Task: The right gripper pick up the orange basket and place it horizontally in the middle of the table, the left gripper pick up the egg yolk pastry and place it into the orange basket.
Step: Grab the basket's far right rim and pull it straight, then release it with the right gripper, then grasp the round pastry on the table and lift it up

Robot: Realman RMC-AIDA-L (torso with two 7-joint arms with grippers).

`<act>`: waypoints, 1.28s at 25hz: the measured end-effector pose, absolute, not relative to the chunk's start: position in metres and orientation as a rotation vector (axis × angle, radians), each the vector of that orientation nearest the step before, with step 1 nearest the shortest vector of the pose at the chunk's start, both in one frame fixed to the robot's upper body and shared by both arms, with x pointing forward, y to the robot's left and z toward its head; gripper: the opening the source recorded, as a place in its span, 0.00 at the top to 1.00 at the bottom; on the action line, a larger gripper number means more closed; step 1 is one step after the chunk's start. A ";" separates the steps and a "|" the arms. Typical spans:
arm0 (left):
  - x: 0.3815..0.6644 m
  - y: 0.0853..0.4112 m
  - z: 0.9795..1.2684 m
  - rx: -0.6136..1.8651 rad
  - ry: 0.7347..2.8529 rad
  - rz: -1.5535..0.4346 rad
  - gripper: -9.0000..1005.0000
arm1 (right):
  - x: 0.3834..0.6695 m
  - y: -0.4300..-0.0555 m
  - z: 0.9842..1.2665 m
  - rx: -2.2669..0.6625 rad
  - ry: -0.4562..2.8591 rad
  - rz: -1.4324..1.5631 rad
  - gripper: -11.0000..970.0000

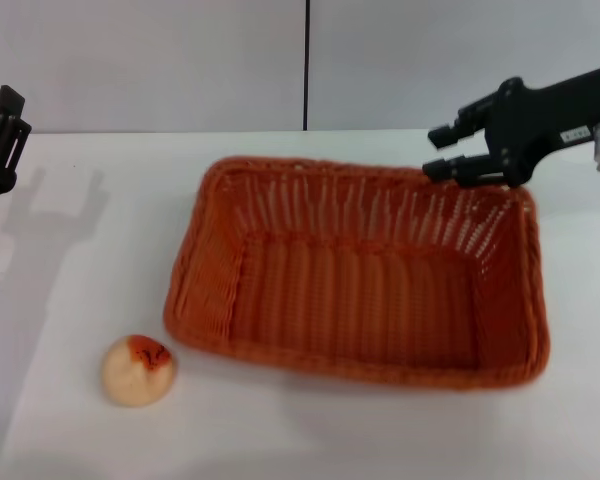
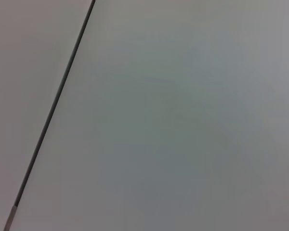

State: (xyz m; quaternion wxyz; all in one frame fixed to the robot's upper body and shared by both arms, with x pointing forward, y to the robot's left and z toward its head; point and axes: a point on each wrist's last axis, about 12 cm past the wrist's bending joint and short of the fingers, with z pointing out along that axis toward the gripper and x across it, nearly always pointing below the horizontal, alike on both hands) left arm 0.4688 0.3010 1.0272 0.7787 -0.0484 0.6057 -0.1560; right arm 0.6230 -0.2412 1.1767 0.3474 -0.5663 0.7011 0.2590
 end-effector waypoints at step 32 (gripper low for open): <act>0.439 0.361 1.048 0.204 1.332 -0.468 0.21 | 0.499 -0.388 1.074 -0.015 1.416 0.469 0.43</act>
